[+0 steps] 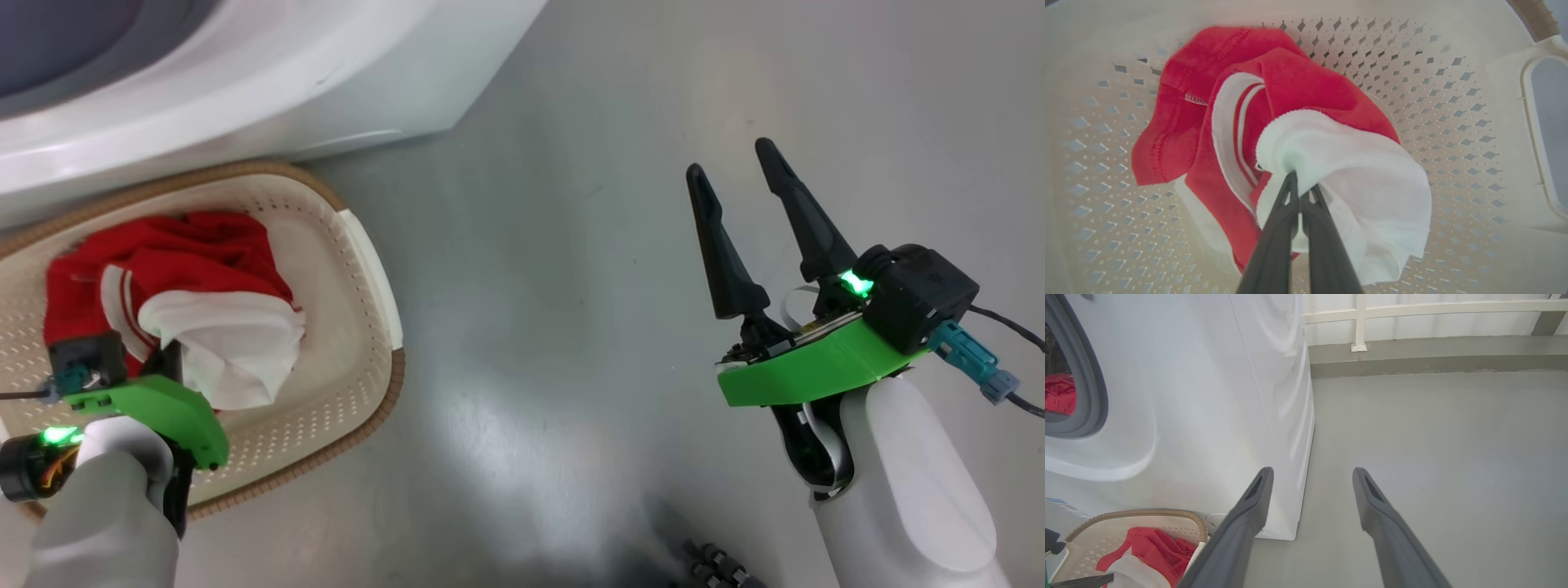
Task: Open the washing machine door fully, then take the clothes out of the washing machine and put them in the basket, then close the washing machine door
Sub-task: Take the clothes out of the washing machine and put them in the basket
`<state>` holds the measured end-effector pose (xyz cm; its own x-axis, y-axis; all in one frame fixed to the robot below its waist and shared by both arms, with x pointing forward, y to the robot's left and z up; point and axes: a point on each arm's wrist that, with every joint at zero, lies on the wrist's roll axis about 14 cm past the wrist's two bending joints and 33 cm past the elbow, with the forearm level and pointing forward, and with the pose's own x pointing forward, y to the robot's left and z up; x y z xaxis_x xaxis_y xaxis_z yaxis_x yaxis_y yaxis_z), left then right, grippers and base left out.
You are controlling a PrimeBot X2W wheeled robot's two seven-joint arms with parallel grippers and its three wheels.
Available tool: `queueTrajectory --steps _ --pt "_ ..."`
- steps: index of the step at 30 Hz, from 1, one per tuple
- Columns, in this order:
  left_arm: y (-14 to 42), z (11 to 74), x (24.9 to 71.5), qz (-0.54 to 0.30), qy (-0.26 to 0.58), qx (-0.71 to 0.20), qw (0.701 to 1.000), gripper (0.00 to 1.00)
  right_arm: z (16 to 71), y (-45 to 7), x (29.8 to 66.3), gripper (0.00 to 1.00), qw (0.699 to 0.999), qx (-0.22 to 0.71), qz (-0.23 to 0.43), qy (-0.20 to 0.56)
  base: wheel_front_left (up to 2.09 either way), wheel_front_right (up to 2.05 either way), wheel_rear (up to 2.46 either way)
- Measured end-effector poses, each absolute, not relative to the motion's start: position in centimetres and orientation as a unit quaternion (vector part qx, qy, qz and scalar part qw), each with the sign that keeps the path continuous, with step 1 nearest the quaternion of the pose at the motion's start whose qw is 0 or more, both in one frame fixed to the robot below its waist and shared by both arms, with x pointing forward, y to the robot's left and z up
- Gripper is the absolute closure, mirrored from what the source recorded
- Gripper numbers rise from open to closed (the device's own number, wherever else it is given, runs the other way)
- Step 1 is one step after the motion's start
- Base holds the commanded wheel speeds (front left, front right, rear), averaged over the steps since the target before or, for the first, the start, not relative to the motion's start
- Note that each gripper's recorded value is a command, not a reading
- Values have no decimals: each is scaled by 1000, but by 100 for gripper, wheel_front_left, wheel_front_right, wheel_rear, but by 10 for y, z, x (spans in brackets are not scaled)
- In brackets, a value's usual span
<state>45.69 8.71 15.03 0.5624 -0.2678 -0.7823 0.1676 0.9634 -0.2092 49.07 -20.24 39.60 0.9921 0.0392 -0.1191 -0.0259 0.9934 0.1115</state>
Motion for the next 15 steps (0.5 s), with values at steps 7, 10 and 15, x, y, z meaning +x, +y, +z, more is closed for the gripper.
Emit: queueTrajectory --steps 7,10,15 --pt "85 149 458 -115 454 -69 881 0 393 -203 491 0 996 55 15 65 0 0 0" --pt "86 156 459 -108 449 -75 884 0 397 -200 492 0 996 58 19 59 0 0 0" --pt "83 174 464 -101 432 -90 892 0 405 -195 493 0 996 62 25 51 0 0 0"
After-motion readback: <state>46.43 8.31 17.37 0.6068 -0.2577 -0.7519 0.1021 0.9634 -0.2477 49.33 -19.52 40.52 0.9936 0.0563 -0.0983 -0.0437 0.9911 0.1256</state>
